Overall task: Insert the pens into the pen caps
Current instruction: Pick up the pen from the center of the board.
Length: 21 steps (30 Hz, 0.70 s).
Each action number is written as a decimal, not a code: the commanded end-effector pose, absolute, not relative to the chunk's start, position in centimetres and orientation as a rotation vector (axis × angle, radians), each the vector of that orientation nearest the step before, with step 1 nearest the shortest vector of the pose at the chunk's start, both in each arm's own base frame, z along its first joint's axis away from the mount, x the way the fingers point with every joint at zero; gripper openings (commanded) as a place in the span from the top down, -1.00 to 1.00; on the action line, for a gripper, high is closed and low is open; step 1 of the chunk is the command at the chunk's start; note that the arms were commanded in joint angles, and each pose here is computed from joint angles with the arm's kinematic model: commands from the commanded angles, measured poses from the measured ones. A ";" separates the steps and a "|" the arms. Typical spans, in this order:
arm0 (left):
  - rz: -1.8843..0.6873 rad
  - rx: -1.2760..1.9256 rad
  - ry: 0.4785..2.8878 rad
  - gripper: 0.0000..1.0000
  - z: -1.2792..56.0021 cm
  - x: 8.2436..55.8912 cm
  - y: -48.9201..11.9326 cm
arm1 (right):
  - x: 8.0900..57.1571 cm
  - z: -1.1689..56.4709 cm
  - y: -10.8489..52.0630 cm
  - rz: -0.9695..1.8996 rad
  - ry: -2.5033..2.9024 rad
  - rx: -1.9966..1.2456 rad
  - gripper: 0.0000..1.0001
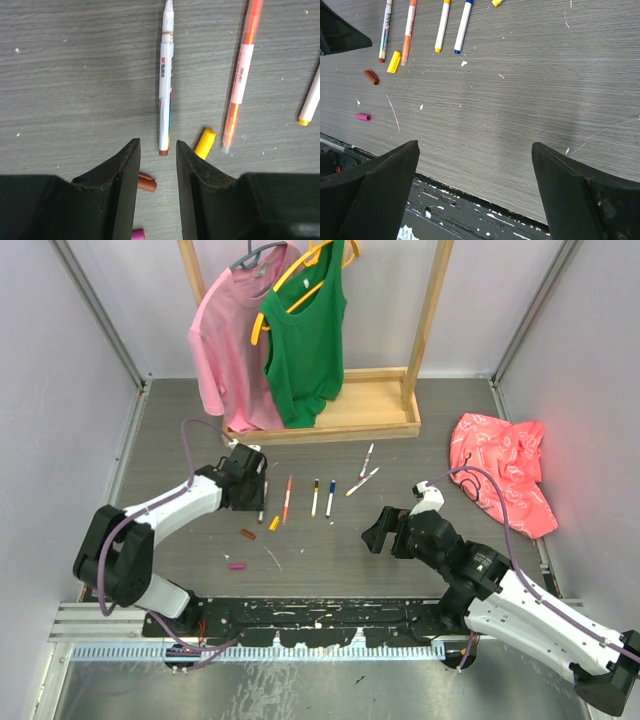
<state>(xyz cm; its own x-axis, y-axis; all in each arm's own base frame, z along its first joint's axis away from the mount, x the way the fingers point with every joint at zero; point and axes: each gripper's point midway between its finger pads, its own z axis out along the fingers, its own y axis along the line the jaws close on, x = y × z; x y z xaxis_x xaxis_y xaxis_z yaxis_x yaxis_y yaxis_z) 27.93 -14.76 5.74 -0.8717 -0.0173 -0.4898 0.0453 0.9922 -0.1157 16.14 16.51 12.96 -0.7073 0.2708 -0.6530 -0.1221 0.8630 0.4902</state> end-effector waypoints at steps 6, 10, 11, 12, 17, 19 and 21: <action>-0.191 0.083 2.598 0.28 6.1 32.0 -16.5 | 16.3 14.0 16.9 0.711 2.229 0.118 -0.99; -0.172 0.091 2.616 0.29 5.1 32.3 -16.5 | 16.3 13.8 16.7 0.701 2.230 0.122 -0.99; -0.166 0.093 2.624 0.28 4.8 32.3 -16.4 | 16.3 13.8 16.8 0.702 2.231 0.120 -0.99; -0.162 0.092 2.630 0.29 4.5 32.3 -16.4 | 16.3 13.9 16.8 0.703 2.230 0.121 -0.99; -0.158 0.092 2.655 0.31 3.4 32.3 -16.4 | 16.4 14.1 16.8 0.695 2.228 0.109 -0.99; -0.163 0.094 2.665 0.33 3.1 32.2 -16.5 | 16.4 14.0 16.8 0.691 2.229 0.108 -0.99; -0.165 0.096 2.676 0.36 2.7 32.1 -16.6 | 16.4 14.0 16.8 0.691 2.232 0.105 -0.99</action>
<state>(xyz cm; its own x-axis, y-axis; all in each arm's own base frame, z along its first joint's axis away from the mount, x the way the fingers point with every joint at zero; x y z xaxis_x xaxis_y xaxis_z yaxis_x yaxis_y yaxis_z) 30.56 -15.82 2.15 -0.9108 0.0408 -0.4108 0.0777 0.9943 -0.0735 16.00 16.52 13.12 -0.7071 0.2738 -0.6519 -0.1268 0.8580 0.4978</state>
